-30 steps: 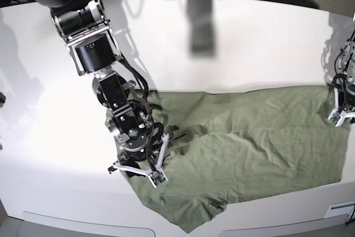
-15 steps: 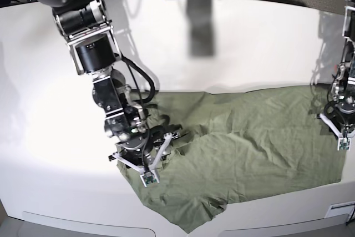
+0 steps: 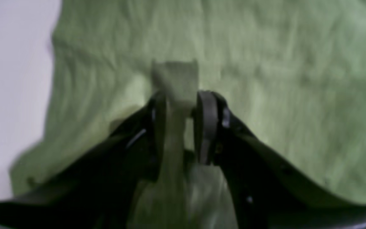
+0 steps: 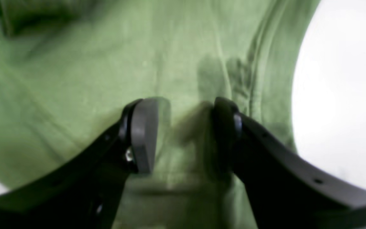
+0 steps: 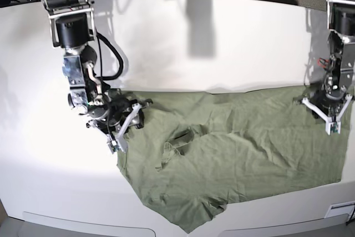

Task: Fold the T-shirt properly
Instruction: 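Pull both grippers back toward the robot, stretching the shirt edge, then hold the stretched shirt edge taut with both grippers, then open both grippers and release the shirt edge onto the table, then move both open grippers across the shirt toward its hem side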

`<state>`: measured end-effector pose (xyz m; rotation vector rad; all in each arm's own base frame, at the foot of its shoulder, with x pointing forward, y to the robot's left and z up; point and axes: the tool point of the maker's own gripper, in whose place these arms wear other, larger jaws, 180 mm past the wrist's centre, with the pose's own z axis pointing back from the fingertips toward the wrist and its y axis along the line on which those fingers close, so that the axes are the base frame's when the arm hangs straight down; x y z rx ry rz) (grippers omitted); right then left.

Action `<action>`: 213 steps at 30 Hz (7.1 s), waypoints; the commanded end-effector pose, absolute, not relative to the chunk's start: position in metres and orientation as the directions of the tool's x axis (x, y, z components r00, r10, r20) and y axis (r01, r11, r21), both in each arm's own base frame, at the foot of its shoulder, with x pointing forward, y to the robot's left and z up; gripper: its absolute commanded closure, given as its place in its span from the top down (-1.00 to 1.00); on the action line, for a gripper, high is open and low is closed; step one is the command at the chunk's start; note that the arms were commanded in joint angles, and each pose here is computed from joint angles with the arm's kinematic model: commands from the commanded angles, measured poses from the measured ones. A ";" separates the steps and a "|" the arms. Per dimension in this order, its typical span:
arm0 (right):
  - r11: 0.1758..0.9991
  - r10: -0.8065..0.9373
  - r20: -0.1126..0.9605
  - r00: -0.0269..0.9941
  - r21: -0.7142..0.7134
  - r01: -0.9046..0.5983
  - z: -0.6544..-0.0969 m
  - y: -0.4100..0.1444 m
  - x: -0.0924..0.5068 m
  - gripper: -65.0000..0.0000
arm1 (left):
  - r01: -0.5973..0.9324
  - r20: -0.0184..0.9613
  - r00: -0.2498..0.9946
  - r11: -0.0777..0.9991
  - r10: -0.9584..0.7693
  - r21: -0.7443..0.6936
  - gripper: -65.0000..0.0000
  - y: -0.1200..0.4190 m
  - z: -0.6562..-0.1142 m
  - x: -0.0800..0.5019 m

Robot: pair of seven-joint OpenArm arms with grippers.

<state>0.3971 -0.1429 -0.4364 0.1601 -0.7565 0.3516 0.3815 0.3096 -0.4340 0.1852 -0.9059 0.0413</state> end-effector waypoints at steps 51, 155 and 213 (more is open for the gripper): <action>0.887 0.461 0.374 0.805 -0.228 -0.402 -0.438 -0.309 0.174 -0.11 | 0.160 0.592 0.780 0.979 -0.203 0.125 -0.49 0.208 -0.467 0.186; 0.845 0.521 0.726 0.449 -0.364 -0.393 -0.318 -0.244 0.278 -0.10 | 0.259 0.726 0.530 0.899 -0.437 0.352 -0.49 0.191 -0.387 0.229; 0.960 0.133 0.990 -0.055 -0.142 -0.240 -0.135 -0.165 0.414 -0.10 | -0.060 0.930 -0.061 0.931 -0.363 0.360 -0.39 0.214 -0.134 0.471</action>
